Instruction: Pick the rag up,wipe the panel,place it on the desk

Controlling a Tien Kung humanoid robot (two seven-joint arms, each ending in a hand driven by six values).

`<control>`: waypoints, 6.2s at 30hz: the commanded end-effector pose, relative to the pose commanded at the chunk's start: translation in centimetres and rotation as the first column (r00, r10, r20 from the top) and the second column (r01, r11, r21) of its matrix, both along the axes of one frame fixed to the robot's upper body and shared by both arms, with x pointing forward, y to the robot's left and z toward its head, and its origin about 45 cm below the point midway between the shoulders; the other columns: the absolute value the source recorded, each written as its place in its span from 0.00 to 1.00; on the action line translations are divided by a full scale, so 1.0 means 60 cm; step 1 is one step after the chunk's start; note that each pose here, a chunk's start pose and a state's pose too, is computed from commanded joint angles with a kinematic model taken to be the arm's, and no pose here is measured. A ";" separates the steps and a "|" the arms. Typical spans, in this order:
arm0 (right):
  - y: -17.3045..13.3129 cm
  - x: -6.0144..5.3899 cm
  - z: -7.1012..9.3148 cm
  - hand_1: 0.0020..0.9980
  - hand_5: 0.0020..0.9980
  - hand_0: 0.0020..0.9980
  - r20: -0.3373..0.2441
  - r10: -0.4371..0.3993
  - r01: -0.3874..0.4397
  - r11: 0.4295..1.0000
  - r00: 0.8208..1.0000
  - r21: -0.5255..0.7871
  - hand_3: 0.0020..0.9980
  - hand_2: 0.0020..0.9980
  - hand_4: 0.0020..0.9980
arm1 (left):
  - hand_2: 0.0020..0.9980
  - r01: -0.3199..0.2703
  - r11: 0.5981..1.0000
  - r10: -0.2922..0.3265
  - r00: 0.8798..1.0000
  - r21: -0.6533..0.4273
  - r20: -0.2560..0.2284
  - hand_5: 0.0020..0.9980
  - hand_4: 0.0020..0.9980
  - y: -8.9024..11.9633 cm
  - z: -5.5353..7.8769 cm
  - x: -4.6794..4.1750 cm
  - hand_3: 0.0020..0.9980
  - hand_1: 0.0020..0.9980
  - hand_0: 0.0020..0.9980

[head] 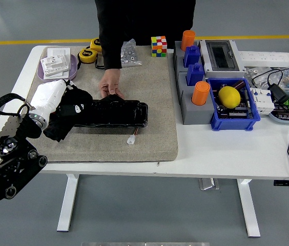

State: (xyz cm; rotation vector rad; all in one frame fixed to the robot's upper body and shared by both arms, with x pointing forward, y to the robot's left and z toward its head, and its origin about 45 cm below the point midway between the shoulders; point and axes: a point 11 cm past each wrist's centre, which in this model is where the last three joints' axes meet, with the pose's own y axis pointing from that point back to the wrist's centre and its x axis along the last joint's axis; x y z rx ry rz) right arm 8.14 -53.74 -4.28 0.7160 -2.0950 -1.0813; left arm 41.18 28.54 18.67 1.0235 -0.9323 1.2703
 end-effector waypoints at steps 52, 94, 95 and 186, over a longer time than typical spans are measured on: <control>-0.005 0.015 0.006 0.46 0.69 0.69 0.004 0.027 -0.027 1.000 1.000 0.004 0.62 0.64 1.00 | 0.41 0.364 0.931 -0.363 0.931 0.031 -0.036 0.00 0.00 -0.260 -0.010 -0.022 0.25 0.11 0.27; -0.015 -0.003 0.007 0.46 0.68 0.69 -0.008 -0.005 0.005 1.000 1.000 -0.006 0.62 0.64 1.00 | 0.41 0.195 0.974 -0.194 0.981 0.112 -0.021 0.00 0.00 -0.126 -0.010 0.016 0.25 0.10 0.27; -0.015 -0.003 0.008 0.46 0.68 0.69 -0.009 -0.006 0.006 1.000 1.000 -0.006 0.62 0.64 1.00 | 0.41 0.188 0.976 -0.187 0.982 0.113 -0.019 0.00 0.00 -0.121 -0.009 0.018 0.25 0.10 0.27; -0.024 0.015 0.017 0.46 0.68 0.69 0.002 0.012 -0.012 1.000 1.000 -0.013 0.62 0.64 1.00 | 0.40 0.395 0.913 -0.394 0.919 0.102 -0.029 0.00 0.00 -0.270 0.005 -0.010 0.25 0.09 0.26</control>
